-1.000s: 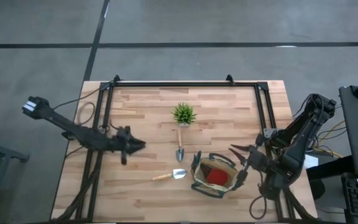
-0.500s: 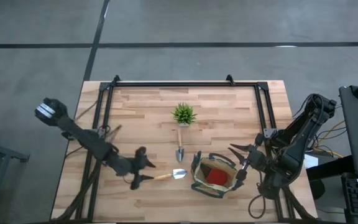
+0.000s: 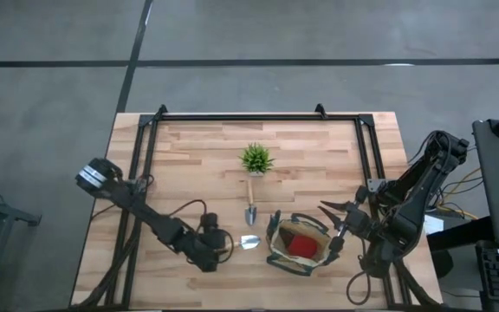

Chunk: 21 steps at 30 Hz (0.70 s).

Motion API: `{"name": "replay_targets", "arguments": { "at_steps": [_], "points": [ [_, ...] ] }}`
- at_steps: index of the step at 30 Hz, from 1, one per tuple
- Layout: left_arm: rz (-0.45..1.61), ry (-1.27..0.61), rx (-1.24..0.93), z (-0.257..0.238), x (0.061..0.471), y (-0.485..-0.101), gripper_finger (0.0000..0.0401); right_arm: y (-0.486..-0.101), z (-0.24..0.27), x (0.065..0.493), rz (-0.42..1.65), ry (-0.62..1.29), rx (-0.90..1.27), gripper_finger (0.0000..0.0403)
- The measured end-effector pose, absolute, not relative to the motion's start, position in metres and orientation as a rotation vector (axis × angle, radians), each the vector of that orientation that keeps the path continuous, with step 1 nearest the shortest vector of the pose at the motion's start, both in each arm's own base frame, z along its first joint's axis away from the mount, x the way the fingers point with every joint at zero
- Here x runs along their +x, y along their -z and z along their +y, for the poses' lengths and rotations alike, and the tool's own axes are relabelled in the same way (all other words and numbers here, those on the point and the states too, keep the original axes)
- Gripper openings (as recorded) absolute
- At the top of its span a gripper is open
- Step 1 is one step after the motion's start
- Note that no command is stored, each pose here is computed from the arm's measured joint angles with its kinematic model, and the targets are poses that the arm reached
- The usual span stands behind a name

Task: Pick & Place Garden tools in Gardening bag
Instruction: Put the brown trowel into the green gardening bag

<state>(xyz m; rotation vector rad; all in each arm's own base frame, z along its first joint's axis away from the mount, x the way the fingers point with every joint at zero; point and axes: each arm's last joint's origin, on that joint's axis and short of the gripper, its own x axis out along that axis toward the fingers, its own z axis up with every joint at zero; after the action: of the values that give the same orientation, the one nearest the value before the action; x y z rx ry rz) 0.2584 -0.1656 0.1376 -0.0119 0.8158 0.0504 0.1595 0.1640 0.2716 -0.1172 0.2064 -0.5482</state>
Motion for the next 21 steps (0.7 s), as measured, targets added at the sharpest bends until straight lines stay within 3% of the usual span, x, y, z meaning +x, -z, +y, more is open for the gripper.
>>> {"name": "replay_targets", "arguments": {
  "at_steps": [7,11,17,21],
  "points": [
    [0.849,-0.076,-0.058,-0.169,0.263,-0.123,0.0228,-0.272,0.164,0.16,0.206,0.55,-0.115,0.0052],
    [0.842,-0.08,-0.066,-0.17,0.264,-0.119,0.018,-0.272,0.164,0.16,0.205,0.551,-0.113,0.0052],
    [0.819,-0.074,-0.026,-0.169,0.265,-0.121,0.0073,-0.272,0.165,0.161,0.197,0.55,-0.095,0.0052],
    [0.787,-0.095,0.021,-0.167,0.264,-0.126,0.007,-0.273,0.166,0.162,0.189,0.548,-0.074,0.0052]
  ]
}}
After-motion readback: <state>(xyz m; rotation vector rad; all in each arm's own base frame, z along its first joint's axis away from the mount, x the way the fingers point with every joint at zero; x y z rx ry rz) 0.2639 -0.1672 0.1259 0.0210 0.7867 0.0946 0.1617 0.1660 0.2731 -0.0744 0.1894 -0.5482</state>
